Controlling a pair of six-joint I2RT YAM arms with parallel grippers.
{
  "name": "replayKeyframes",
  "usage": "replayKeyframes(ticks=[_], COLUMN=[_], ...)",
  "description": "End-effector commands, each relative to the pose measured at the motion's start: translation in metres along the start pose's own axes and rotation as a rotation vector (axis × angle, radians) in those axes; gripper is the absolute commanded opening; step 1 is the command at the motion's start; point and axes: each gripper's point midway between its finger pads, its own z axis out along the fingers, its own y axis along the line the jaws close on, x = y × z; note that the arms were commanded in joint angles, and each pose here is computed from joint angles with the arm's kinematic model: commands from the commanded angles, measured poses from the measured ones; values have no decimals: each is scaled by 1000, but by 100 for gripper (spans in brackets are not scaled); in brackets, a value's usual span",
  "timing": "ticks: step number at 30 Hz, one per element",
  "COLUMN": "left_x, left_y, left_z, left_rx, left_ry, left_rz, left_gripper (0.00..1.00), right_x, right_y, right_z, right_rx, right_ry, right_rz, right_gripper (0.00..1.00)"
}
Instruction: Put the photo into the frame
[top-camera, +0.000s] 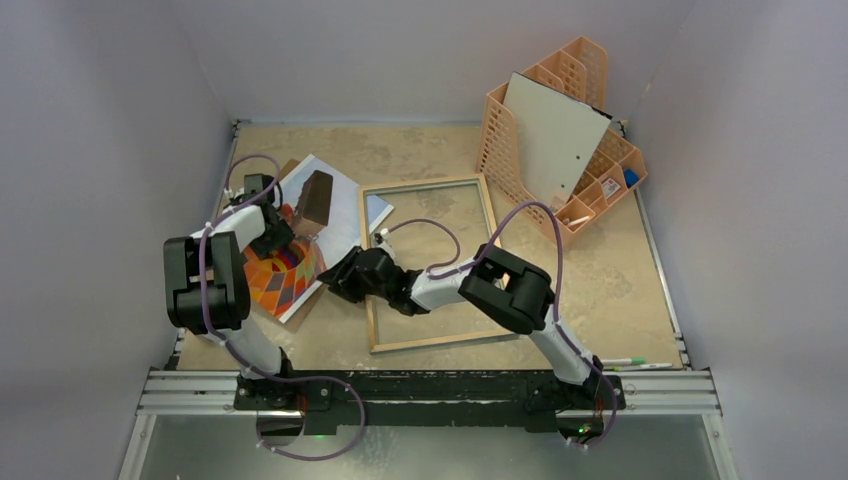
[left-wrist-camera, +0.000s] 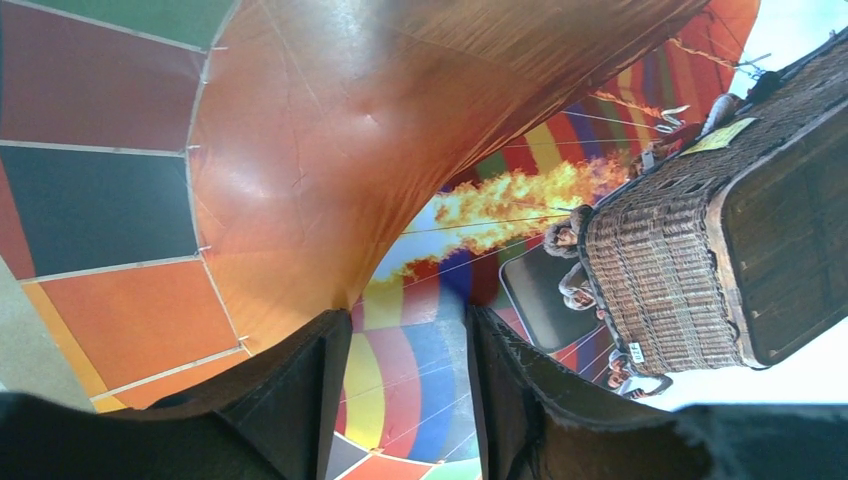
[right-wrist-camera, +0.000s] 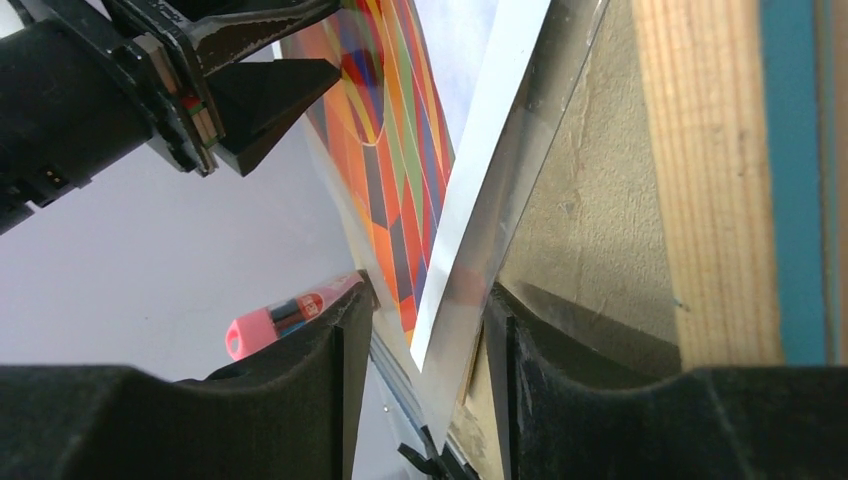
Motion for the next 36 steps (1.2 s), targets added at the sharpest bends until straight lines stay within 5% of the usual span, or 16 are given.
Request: replayKeyframes(ticks=[1,8,20,29,36], left_x=[47,47,47,22,-48], left_y=[26,25,25,23,15], left_z=[18,18,13,-4,-63], left_rx=[-90,-78,-61,-48,-21], left_ry=[152,155,152,73,-111], left_rz=[54,49,10,-24,-86], left_gripper=[47,40,36,36,58], right_x=[-25,-19,-18,-14,-9], right_y=[7,10,-15,-23,4], right_z=[4,10,31,28,12], right_rx=[-88,-149,12,59,15], right_ry=[-53,-4,-2,15,65], right_rz=[-1,40,84,119,124], right_gripper=[47,28,31,14,0])
